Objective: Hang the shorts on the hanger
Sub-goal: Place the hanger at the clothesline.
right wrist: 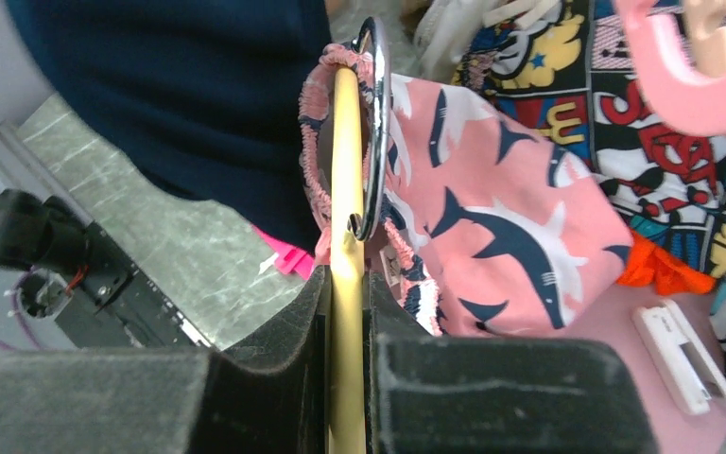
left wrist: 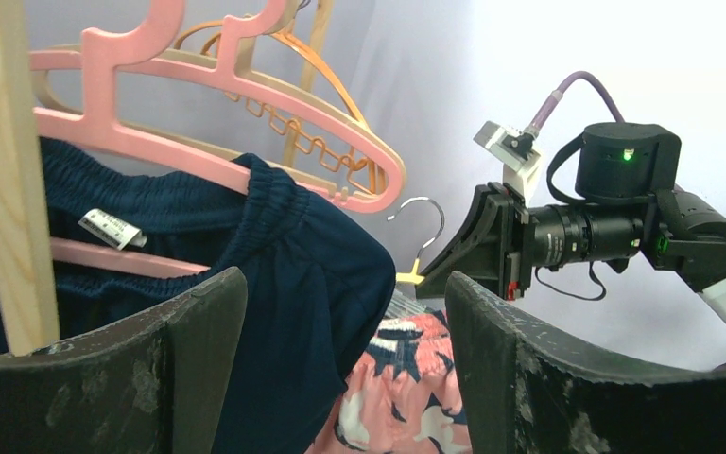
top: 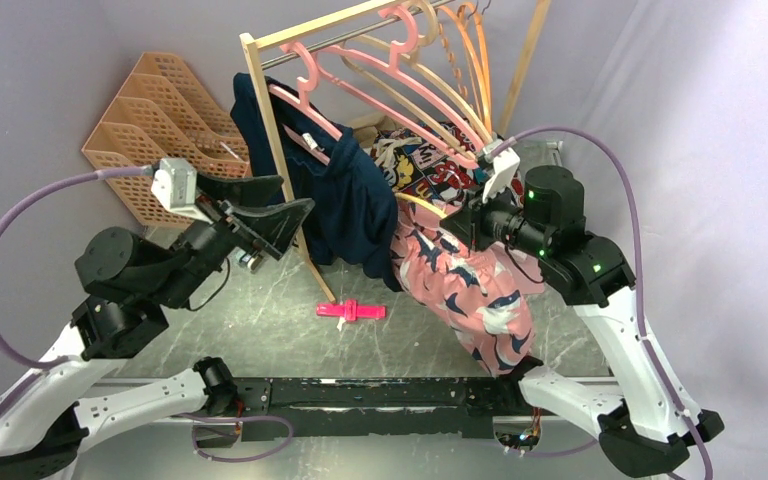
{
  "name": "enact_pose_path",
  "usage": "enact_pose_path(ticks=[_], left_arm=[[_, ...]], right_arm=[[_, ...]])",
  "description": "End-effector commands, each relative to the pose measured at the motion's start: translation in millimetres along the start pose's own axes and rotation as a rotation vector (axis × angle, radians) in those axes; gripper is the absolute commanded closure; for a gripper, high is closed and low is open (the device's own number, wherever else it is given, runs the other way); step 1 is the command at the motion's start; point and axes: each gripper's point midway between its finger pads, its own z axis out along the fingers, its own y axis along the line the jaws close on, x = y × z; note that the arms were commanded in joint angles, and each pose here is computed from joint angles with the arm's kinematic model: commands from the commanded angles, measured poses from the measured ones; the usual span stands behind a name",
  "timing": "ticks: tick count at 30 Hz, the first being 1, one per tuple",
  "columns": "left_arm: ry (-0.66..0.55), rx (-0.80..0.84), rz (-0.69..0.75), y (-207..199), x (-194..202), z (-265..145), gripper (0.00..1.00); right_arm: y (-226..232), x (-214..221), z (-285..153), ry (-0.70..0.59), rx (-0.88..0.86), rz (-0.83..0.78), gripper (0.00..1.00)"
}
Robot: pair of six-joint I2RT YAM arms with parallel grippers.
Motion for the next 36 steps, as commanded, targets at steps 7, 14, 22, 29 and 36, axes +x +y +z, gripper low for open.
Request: enact_pose_path(ticks=[7, 14, 22, 29, 36], left_arm=[[0.059, -0.142, -0.019, 37, 25, -45, 0.18], [0.070, -0.267, -0.066, 70, 46, -91, 0.17], [0.105, -0.291, -0.086, 81, 65, -118, 0.17], [0.149, -0.319, -0.099, 90, 85, -129, 0.17], [0.181, -0.380, -0.093, 104, 96, -147, 0.17]], right_arm=[[-26, -91, 1, -0.223, 0.172, -0.041, 1.00], [-11, -126, 26, -0.274, 0.125, -0.073, 1.00], [15, -151, 55, -0.357, 0.200, -0.172, 1.00], [11, -184, 70, -0.416, 0.244, -0.217, 1.00], [2, -211, 67, -0.461, 0.297, -0.253, 1.00]])
